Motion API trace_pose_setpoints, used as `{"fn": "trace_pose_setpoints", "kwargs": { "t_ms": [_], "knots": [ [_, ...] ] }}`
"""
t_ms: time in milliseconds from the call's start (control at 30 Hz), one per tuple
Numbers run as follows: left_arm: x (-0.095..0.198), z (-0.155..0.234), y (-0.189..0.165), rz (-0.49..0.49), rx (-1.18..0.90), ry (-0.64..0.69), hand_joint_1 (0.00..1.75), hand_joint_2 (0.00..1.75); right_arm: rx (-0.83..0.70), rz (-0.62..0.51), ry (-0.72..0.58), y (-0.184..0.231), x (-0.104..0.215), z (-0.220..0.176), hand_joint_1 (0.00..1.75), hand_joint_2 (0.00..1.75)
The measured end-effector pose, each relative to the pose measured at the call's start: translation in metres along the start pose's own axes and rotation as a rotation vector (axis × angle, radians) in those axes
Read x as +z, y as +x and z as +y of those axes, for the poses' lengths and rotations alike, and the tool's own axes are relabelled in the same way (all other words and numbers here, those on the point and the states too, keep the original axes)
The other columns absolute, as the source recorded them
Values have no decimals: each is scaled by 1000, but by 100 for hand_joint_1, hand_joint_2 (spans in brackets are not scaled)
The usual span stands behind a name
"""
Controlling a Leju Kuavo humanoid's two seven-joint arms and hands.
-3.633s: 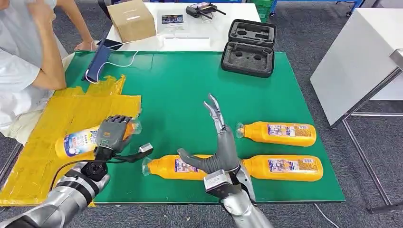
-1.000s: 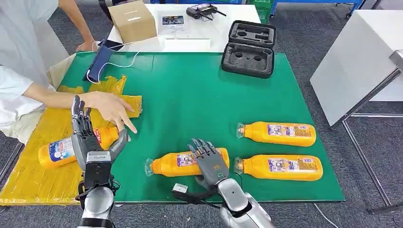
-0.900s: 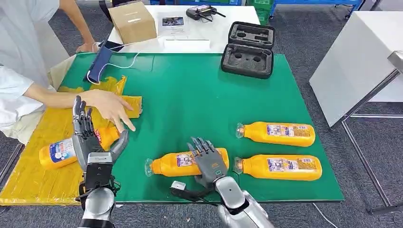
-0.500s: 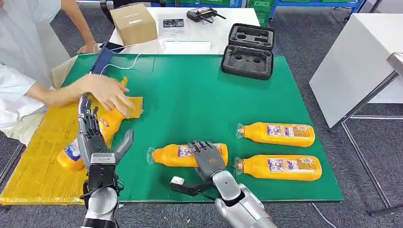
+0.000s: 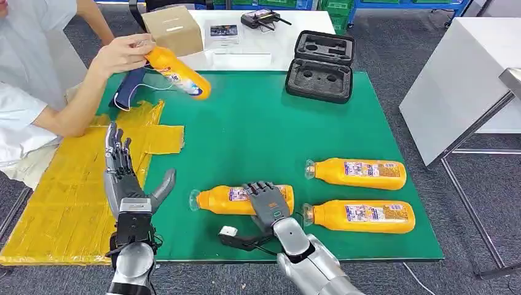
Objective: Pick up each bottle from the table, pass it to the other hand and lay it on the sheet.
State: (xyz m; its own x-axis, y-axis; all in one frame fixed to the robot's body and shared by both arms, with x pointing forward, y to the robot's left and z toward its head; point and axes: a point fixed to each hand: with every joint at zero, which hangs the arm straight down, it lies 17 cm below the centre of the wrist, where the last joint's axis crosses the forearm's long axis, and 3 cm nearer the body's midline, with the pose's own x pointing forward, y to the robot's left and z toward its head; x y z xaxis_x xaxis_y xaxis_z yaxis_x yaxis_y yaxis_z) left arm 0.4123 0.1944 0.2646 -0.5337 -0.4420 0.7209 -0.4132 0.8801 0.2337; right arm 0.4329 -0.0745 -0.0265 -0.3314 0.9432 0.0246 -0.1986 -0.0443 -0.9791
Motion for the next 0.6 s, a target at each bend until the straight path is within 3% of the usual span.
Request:
{"fn": "trace_pose_setpoints", "kwargs": {
  "t_ms": [400, 600],
  "knots": [
    [0, 0, 0, 1, 2, 0, 0, 175, -8, -12, -9, 2, -1, -2, 175, 175],
    [11, -26, -10, 67, 47, -131, 0, 175, -251, -30, -208, 11, 12, -46, 175, 175]
  ]
}}
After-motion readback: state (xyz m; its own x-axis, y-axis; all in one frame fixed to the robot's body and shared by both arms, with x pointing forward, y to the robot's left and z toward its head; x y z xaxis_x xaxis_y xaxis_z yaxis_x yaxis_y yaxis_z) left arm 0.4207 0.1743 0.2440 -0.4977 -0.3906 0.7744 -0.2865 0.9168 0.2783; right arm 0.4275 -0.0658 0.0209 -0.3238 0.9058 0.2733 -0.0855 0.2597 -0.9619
